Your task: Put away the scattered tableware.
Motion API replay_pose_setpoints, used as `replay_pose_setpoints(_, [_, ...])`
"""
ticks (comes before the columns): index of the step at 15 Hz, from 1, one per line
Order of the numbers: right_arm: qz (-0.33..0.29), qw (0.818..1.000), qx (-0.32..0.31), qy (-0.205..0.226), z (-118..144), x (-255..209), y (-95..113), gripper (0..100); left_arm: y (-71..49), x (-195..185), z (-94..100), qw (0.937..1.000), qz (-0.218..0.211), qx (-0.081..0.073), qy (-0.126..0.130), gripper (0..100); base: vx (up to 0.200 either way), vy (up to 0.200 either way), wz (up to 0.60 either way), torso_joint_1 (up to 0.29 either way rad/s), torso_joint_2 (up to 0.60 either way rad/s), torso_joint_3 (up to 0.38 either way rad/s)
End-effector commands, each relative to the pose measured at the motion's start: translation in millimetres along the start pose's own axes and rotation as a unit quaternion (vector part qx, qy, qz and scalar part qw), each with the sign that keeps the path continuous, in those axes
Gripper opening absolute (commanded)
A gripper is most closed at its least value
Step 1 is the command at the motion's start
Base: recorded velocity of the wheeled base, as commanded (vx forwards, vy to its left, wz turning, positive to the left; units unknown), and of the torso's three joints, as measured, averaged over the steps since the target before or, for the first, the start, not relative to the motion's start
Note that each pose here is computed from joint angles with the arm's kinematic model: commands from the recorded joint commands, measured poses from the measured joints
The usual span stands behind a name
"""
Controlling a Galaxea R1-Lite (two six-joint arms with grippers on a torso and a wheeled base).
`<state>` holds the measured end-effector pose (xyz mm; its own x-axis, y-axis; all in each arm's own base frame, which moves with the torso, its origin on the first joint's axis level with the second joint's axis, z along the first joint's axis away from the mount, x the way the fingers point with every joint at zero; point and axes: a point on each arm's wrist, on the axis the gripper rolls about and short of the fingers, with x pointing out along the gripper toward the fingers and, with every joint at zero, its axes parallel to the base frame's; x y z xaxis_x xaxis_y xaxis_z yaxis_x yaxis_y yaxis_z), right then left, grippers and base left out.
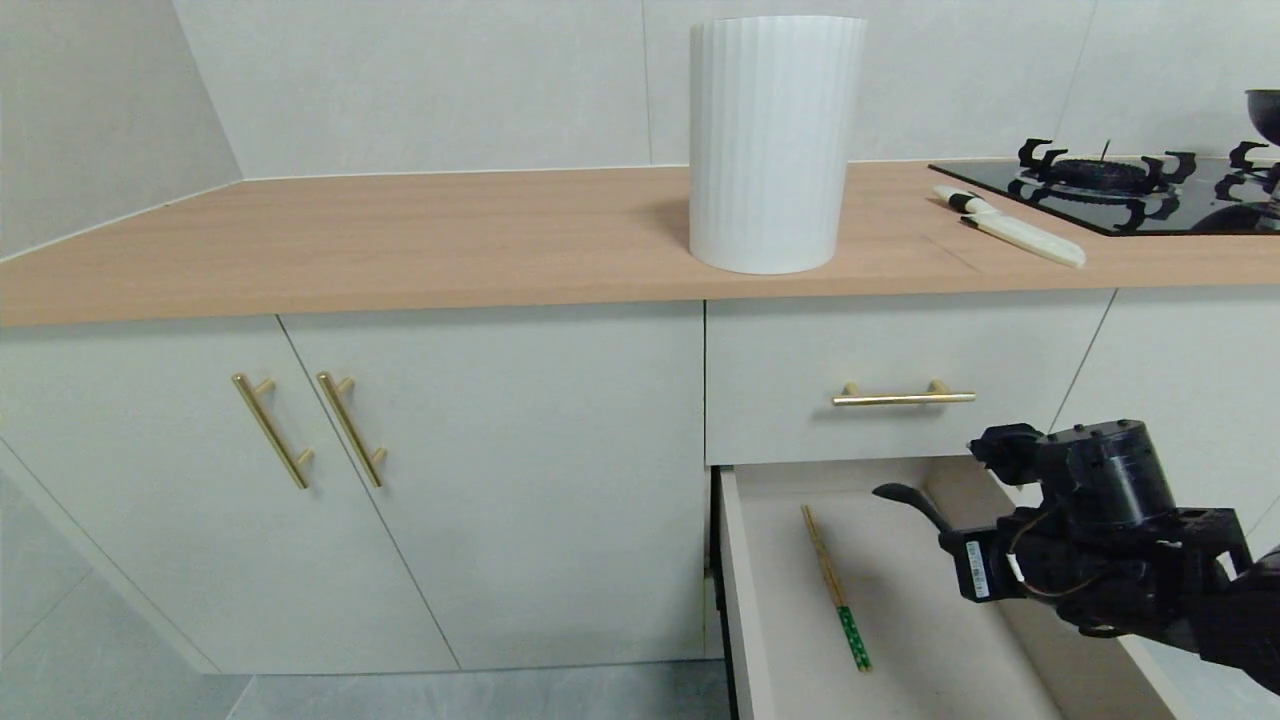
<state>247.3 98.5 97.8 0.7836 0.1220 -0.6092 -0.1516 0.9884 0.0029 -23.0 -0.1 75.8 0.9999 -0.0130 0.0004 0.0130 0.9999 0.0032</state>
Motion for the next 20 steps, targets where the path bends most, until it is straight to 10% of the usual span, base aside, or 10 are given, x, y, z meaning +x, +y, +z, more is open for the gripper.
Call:
replay_pose_setpoints(1, [-0.021, 0.998, 0.0, 0.052, -24, 42, 3, 0, 0.0, 0, 0.0, 1.0, 0.0, 0.0, 0.0, 100, 0.0, 0.0, 0.0, 0.0, 0.0, 0.0])
replay_pose_setpoints(9, [-0.093, 0.993, -0.015, 0.074, -80, 118, 6, 0, 0.0, 0, 0.0, 1.0, 0.0, 0.0, 0.0, 100, 0.0, 0.0, 0.0, 0.0, 0.0, 0.0])
replay_pose_setpoints(20, [-0.094, 0.993, -0.016, 0.076, -82, 119, 6, 0, 0.0, 0, 0.0, 1.0, 0.0, 0.0, 0.0, 100, 0.0, 0.0, 0.0, 0.0, 0.0, 0.0])
